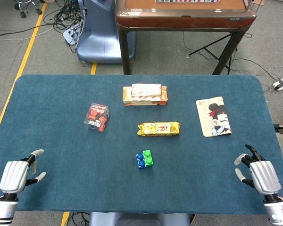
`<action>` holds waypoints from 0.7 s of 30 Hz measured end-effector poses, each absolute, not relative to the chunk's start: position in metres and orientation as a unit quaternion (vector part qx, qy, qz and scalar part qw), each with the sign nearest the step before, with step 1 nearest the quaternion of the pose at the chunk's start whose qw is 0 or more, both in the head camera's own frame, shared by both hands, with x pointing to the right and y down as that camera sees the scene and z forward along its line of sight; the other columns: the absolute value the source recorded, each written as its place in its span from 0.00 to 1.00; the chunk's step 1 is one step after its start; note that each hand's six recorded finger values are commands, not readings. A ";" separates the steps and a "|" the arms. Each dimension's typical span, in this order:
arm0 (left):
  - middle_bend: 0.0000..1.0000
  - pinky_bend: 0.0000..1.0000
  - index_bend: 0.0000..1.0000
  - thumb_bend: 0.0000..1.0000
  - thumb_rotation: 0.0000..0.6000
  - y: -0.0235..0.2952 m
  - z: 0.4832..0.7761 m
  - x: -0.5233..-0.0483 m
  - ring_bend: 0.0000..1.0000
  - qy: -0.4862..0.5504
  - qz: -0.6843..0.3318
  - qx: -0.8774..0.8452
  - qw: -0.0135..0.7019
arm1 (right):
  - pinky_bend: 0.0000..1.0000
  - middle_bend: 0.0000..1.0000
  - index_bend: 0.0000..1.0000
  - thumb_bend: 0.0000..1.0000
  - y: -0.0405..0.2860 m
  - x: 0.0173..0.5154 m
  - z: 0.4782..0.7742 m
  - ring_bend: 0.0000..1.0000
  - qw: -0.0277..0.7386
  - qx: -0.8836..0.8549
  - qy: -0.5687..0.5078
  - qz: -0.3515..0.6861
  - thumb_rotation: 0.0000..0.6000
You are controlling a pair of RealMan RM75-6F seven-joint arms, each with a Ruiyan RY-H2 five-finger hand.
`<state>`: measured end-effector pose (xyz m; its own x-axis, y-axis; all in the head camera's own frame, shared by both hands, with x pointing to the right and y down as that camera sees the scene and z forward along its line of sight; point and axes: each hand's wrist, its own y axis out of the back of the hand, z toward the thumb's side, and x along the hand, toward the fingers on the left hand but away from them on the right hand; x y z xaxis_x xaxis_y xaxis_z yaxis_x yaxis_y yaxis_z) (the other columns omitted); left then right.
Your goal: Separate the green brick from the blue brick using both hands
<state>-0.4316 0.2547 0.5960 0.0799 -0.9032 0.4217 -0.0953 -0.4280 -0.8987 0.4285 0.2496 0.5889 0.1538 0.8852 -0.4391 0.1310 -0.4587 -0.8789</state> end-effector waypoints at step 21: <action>0.70 0.91 0.32 0.13 1.00 0.257 0.606 -0.420 0.69 0.372 -0.548 -0.653 0.366 | 1.00 0.96 0.30 0.00 0.223 0.360 0.597 1.00 0.340 -0.732 -0.361 0.467 1.00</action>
<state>-0.4197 0.2570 0.6055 0.1224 -0.8877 0.4439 -0.0847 -0.4550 -0.8865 0.3599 0.2232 0.5968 0.3043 0.8458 -0.4382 0.2104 -0.5083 -0.8351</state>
